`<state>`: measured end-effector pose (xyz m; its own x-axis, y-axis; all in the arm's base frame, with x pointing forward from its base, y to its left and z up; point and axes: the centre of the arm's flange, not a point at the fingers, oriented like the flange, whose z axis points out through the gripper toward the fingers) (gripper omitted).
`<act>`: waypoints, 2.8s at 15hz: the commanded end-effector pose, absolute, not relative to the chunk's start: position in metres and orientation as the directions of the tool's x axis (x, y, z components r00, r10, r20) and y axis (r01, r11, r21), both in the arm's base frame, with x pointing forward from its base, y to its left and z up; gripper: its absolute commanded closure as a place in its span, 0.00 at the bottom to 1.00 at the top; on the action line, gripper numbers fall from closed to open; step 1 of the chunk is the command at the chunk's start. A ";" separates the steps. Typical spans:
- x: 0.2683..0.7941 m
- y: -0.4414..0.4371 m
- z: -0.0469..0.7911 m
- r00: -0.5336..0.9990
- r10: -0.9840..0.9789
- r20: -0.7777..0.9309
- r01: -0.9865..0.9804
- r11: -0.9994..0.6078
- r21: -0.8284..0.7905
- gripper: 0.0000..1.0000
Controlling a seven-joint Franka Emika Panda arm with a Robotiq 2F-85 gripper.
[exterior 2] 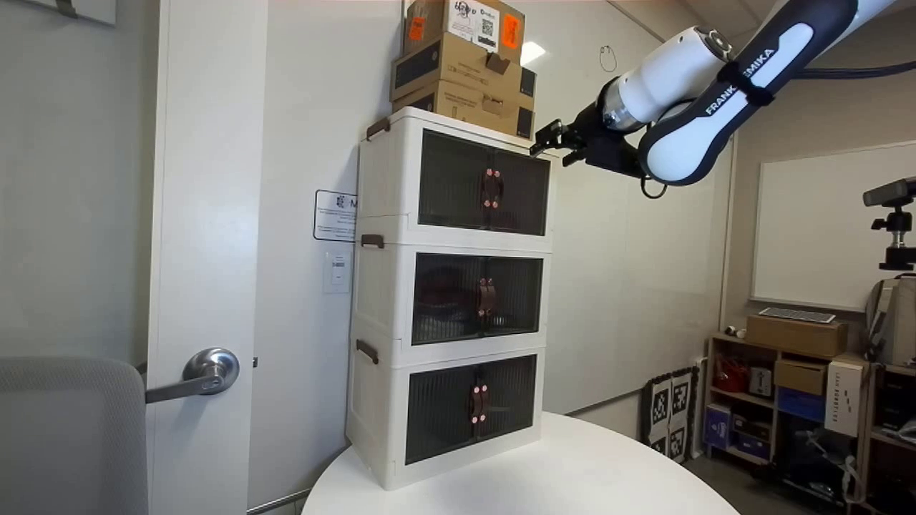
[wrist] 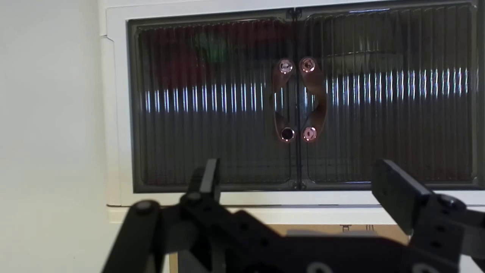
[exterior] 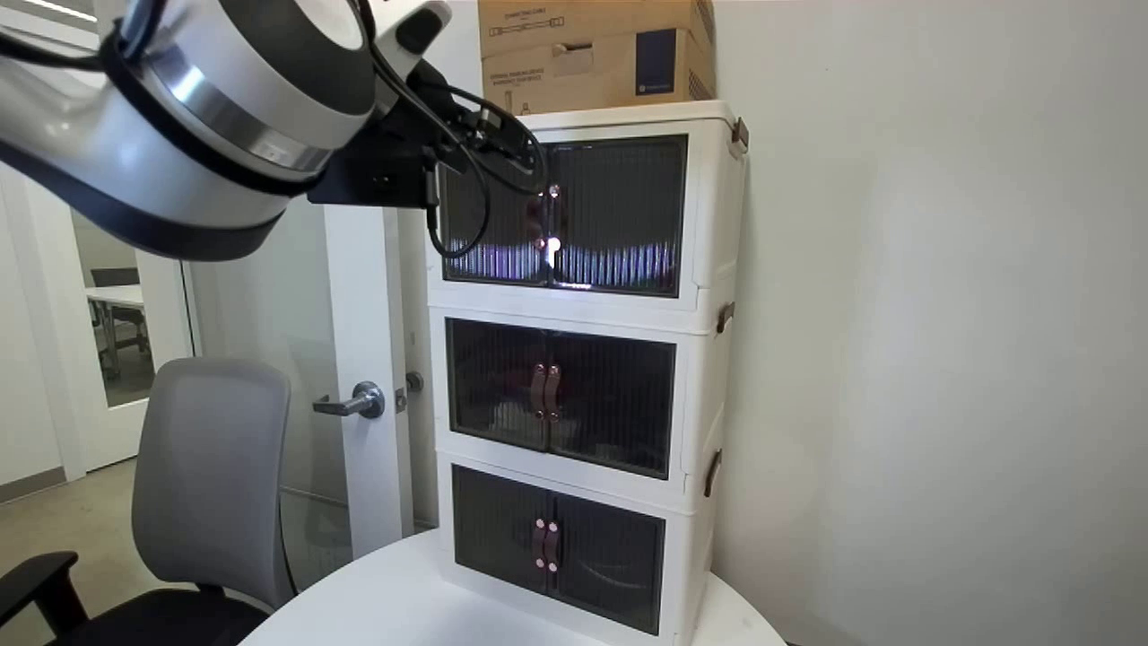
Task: Open the top cabinet doors
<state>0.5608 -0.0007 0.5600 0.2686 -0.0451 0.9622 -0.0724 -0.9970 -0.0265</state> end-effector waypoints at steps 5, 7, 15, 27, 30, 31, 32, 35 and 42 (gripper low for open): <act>0.629 0.004 0.525 0.234 0.037 0.972 -0.005 -0.999 0.039 0.00; 0.638 0.006 0.520 0.229 0.051 0.972 0.010 -0.999 0.050 0.00; 0.692 -0.004 0.495 0.182 0.136 0.974 0.021 -0.991 0.134 0.00; 0.739 0.022 0.492 0.097 0.192 0.977 0.058 -0.981 0.187 0.26; 0.742 0.021 0.493 0.082 0.195 0.977 0.059 -0.980 0.190 0.50; 0.742 0.021 0.493 0.078 0.193 0.978 0.057 -0.980 0.189 0.57; 0.742 0.020 0.493 0.075 0.193 0.978 0.055 -0.980 0.189 0.66; 0.741 0.020 0.492 0.064 0.191 0.979 0.057 -0.981 0.188 0.88; 0.736 0.018 0.487 0.050 0.184 0.982 0.056 -0.982 0.181 0.92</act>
<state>0.7055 0.0295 0.4829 0.0849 0.1864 0.9788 0.0597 -0.9815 0.1817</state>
